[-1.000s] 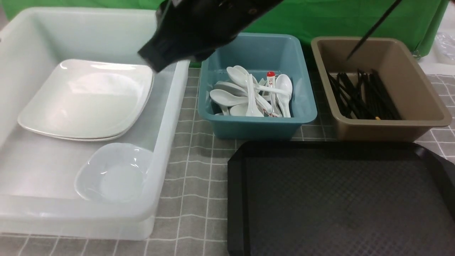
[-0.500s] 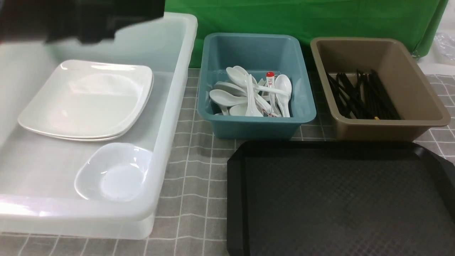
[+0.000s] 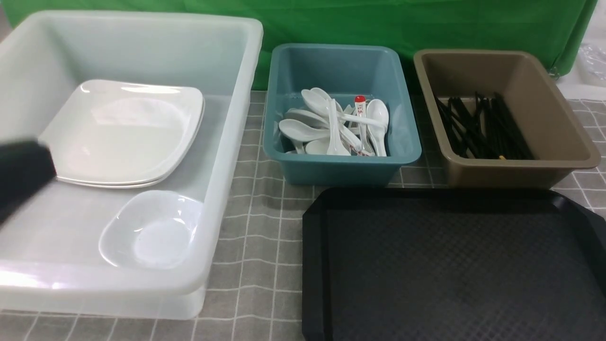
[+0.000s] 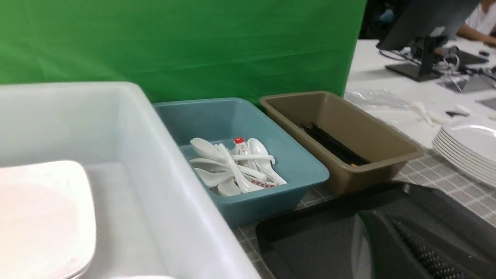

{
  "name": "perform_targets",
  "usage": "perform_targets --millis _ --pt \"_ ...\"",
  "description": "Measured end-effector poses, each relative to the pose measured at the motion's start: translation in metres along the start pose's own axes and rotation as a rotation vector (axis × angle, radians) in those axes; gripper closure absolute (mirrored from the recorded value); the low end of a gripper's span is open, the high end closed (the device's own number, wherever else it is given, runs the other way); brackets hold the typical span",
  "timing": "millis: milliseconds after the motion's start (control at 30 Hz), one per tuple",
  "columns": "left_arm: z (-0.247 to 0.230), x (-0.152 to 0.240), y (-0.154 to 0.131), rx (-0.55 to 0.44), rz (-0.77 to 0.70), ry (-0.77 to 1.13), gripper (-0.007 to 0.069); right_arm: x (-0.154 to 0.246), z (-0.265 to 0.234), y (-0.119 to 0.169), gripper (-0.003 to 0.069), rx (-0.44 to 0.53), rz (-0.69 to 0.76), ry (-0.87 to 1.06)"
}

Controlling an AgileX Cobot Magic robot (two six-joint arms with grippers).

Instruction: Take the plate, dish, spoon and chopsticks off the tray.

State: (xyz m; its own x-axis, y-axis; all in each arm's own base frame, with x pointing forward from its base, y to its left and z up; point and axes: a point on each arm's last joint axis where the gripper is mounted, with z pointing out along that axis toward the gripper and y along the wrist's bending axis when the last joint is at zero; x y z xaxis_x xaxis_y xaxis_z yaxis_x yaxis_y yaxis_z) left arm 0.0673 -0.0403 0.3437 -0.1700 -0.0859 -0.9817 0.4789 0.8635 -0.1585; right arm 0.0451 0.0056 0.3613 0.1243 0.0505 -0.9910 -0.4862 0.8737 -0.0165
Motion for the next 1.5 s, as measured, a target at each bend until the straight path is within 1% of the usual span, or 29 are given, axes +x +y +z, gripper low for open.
perform_targets --millis 133,333,500,667,1133,1200,1267,1300,1333,1433,1467,1500 --pt "0.009 0.02 0.009 -0.036 -0.036 -0.085 0.0625 0.024 -0.011 -0.001 0.063 -0.016 0.064 -0.025" --pt "0.015 0.033 0.016 -0.072 -0.041 -0.197 0.0624 0.03 -0.019 -0.003 0.0589 -0.017 0.125 -0.054" --pt "0.014 0.03 0.017 -0.079 -0.041 -0.26 0.0624 0.031 -0.019 -0.004 0.054 -0.006 0.133 -0.044" --pt "0.014 0.03 0.017 -0.08 -0.043 -0.263 0.0624 0.031 -0.019 -0.005 0.0511 0.001 0.132 -0.04" --pt "0.014 0.03 0.017 -0.08 -0.038 -0.262 0.0624 0.031 -0.019 -0.005 0.0477 0.002 0.132 -0.039" --pt "0.014 0.03 0.017 -0.081 -0.018 -0.261 0.0624 0.031 -0.019 -0.005 0.0475 0.002 0.132 -0.039" --pt "0.015 0.033 0.017 -0.083 0.043 -0.232 0.0624 0.031 -0.019 -0.005 0.047 0.002 0.132 -0.039" --pt "0.015 0.033 0.017 -0.084 0.049 -0.233 0.0624 0.031 -0.019 -0.005 0.047 0.002 0.132 -0.039" --pt "0.015 0.039 0.018 -0.093 0.094 -0.199 0.0624 0.031 -0.019 -0.005 0.0466 0.003 0.132 -0.038" --pt "0.013 0.051 0.022 -0.132 0.119 -0.163 0.0624 0.031 -0.019 -0.005 0.046 0.003 0.132 -0.038" --pt "0.006 0.063 0.028 -0.199 0.118 -0.159 0.0624 0.031 -0.019 -0.005 0.0456 0.003 0.132 -0.038" --pt "0.002 0.069 0.031 -0.238 0.116 -0.159 0.0624 0.031 -0.019 -0.005 0.0454 0.003 0.132 -0.038"
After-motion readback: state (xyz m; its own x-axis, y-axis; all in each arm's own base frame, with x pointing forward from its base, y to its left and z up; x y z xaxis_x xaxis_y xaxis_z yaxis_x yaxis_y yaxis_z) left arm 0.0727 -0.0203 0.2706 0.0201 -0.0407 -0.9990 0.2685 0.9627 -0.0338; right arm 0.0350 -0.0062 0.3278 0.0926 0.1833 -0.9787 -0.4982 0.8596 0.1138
